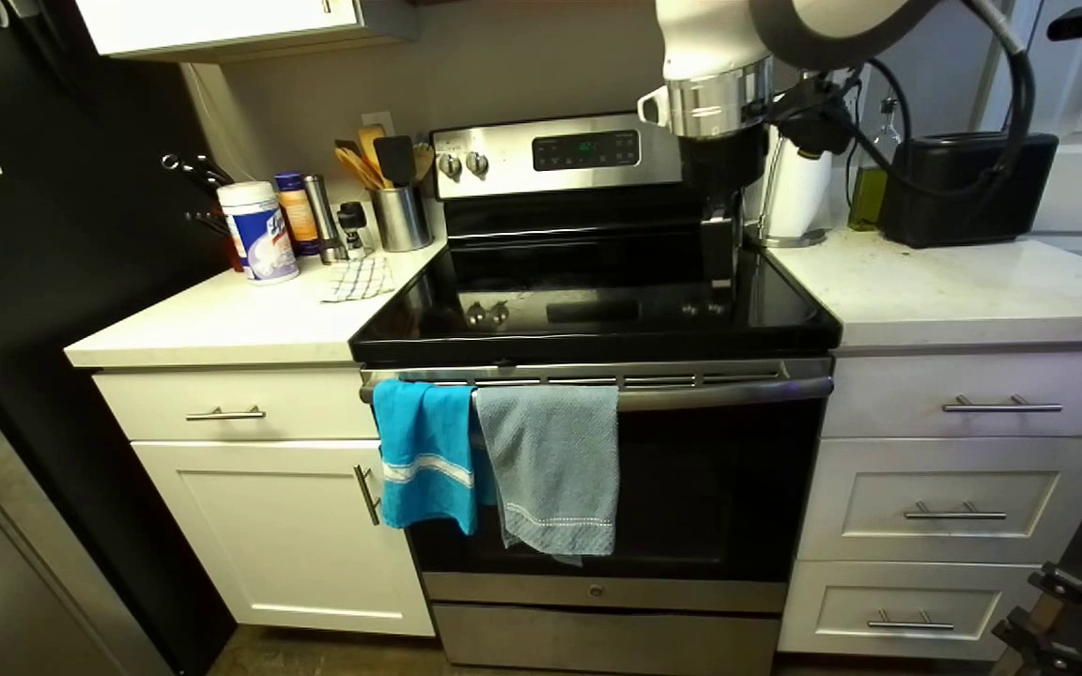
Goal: Put the light-blue cloth on the stove
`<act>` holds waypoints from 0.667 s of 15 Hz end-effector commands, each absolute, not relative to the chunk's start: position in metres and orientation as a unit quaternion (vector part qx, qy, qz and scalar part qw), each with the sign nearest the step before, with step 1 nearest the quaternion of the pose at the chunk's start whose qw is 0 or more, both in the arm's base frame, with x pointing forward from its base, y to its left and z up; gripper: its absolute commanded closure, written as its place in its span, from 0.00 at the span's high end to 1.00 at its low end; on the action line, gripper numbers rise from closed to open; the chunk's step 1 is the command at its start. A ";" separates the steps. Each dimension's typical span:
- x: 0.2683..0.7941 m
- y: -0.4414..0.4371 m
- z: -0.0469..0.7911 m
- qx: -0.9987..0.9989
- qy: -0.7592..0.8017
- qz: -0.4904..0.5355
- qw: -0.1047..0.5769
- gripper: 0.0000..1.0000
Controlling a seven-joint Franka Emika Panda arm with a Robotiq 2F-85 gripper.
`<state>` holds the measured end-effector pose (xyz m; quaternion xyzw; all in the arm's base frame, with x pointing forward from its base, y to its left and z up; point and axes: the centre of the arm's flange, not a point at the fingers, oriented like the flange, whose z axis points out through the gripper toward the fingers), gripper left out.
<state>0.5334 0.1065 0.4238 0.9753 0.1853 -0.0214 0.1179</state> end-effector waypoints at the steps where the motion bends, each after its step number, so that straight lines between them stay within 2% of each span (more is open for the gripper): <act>1: 0.571 0.120 0.409 0.963 0.236 -0.001 0.127 1.00; 6: 0.594 0.143 0.391 0.951 0.275 0.026 0.142 1.00; 7: 0.582 0.139 0.394 0.959 0.251 0.017 0.133 1.00; 10: 0.588 0.146 0.389 0.956 0.259 0.018 0.136 1.00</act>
